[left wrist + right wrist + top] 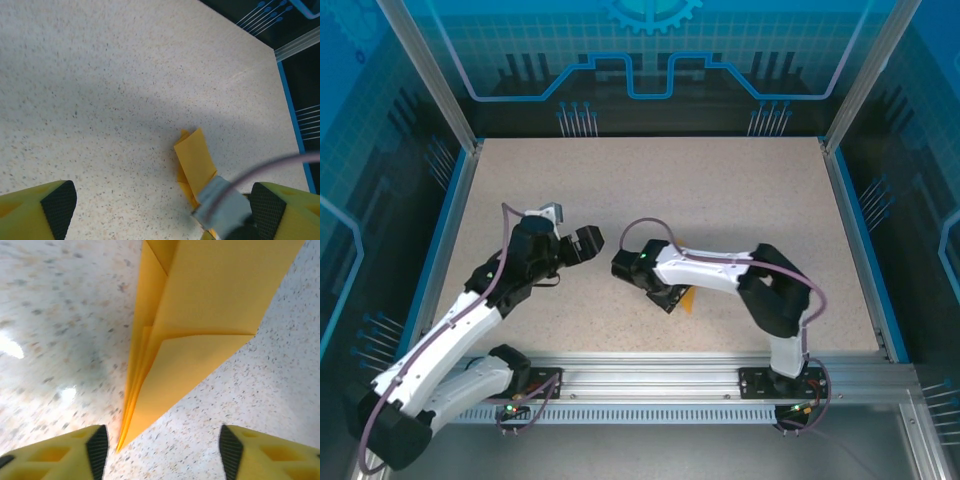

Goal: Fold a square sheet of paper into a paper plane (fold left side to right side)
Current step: Turn over the paper at the center of the table, then fold the wing for the fifth time at the center of the table.

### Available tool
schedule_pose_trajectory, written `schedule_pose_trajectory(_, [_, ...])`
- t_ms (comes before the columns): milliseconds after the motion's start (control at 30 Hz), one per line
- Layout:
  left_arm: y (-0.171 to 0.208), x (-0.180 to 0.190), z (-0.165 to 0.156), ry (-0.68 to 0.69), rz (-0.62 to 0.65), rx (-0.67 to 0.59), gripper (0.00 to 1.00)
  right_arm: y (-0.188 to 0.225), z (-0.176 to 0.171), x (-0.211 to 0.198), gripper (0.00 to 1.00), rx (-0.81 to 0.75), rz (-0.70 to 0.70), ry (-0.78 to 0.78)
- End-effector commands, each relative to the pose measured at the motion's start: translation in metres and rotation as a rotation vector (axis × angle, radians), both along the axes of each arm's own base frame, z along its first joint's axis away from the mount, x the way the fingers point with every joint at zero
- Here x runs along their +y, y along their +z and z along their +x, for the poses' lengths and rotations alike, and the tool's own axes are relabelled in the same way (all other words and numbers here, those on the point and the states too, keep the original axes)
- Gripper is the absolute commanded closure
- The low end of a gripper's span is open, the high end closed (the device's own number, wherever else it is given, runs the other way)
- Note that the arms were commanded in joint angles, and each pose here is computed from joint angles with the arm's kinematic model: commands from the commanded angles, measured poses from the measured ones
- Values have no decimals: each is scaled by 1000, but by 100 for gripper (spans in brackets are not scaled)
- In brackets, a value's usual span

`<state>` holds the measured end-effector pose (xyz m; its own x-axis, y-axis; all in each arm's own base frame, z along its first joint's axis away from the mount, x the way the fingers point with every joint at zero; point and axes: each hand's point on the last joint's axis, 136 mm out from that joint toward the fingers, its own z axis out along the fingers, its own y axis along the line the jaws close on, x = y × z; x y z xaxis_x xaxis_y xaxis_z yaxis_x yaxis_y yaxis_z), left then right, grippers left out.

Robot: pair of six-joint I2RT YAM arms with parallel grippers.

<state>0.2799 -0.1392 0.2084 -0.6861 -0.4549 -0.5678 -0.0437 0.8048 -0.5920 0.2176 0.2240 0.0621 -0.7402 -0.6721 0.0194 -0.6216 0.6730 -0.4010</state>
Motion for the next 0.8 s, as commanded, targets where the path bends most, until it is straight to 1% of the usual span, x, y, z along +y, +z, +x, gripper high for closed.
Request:
schedule_pose_trajectory(0, [-13,-18,8,-23,-164,86,7,13,-10,6,30,33,168,-38])
schedule_pose_trajectory(67, [-25,-31,14,-60,-215,125,8,23,-12,0,22,10,241,-67])
schedule_pose_trajectory(233, [-47,-70,24,-194,-319,203,13,43,-7,-23,16,-54,448,-176])
schedule_pose_trajectory(267, [-51,-78,26,-215,-333,214,14,48,-5,-29,13,-77,496,-201])
schedule_pose_trajectory(300, [-55,-84,28,-229,-336,224,14,53,-3,-32,12,-98,543,-217])
schedule_pose_trajectory(400, [-69,-105,30,-277,-325,259,15,72,1,-44,0,-175,701,-269])
schedule_pose_trajectory(467, [-79,-121,32,-309,-320,286,16,76,-1,-53,0,-206,800,-297])
schedule_pose_trajectory(633, [-104,-153,37,-354,-299,339,18,79,-5,-66,0,-246,988,-373])
schedule_pose_trajectory(767, [-121,-174,40,-381,-291,375,20,78,-7,-67,0,-235,1065,-394])
